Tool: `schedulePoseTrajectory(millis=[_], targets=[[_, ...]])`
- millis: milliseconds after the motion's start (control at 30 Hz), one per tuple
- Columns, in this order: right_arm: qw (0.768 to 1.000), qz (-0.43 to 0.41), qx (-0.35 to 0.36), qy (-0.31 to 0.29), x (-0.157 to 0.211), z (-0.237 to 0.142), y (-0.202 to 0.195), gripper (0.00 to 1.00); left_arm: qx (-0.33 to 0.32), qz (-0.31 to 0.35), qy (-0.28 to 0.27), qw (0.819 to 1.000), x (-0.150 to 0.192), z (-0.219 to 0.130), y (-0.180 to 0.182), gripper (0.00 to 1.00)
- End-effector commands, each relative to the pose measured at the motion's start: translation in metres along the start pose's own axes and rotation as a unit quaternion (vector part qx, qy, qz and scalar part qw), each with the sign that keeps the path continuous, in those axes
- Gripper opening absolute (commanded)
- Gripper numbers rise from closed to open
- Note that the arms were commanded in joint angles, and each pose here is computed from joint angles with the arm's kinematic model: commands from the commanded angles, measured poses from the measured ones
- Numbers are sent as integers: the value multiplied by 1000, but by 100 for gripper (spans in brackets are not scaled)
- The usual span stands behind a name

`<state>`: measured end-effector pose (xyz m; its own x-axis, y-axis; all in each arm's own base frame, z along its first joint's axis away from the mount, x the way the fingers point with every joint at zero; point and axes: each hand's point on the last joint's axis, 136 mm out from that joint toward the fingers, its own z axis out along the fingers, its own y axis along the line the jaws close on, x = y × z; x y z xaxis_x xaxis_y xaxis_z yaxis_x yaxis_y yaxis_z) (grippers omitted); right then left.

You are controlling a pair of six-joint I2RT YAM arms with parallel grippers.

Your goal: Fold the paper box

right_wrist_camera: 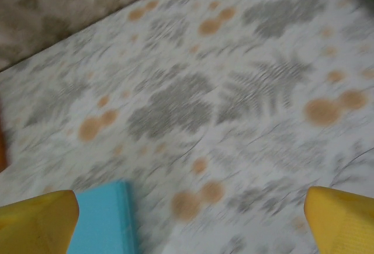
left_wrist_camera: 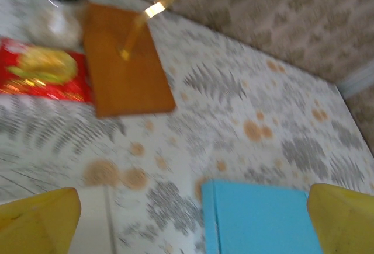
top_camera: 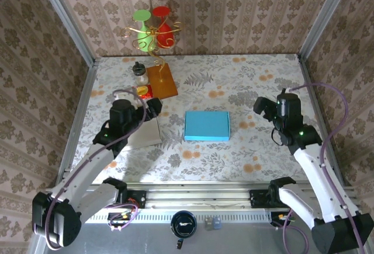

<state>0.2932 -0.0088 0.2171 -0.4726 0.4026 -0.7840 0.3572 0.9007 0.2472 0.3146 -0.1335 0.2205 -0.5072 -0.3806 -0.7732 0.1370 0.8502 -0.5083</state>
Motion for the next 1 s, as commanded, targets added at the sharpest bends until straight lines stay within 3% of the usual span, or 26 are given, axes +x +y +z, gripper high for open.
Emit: schedulePoseTrajectory(millis=[0,167,333,400,567,667,700,967], targets=[[990,-67,100,-77,-8,26,-41,100,-61,15,-15,998,-7,-6,34,100],[980,-157,69,-99,20,86,-36,100,-129,15,-9,991,-6,-8,70,100],[981,-182,19,-68,33,130,-18,100,-176,10,-1,984,-4,-6,89,100],[981,-160,-11,-106,19,137,-7,100,-199,6,-6,980,-4,-8,97,100],[977,-177,-60,-100,39,154,9,100,-238,3,-14,971,-4,-14,111,100],[977,-149,-34,-152,38,149,-6,100,-256,6,-20,966,-4,-17,118,100],[979,-142,-21,-144,39,148,-12,100,-268,10,-21,963,-4,-19,122,100],[978,-155,-20,-137,39,151,-6,100,-293,183,-17,938,-18,6,138,100]])
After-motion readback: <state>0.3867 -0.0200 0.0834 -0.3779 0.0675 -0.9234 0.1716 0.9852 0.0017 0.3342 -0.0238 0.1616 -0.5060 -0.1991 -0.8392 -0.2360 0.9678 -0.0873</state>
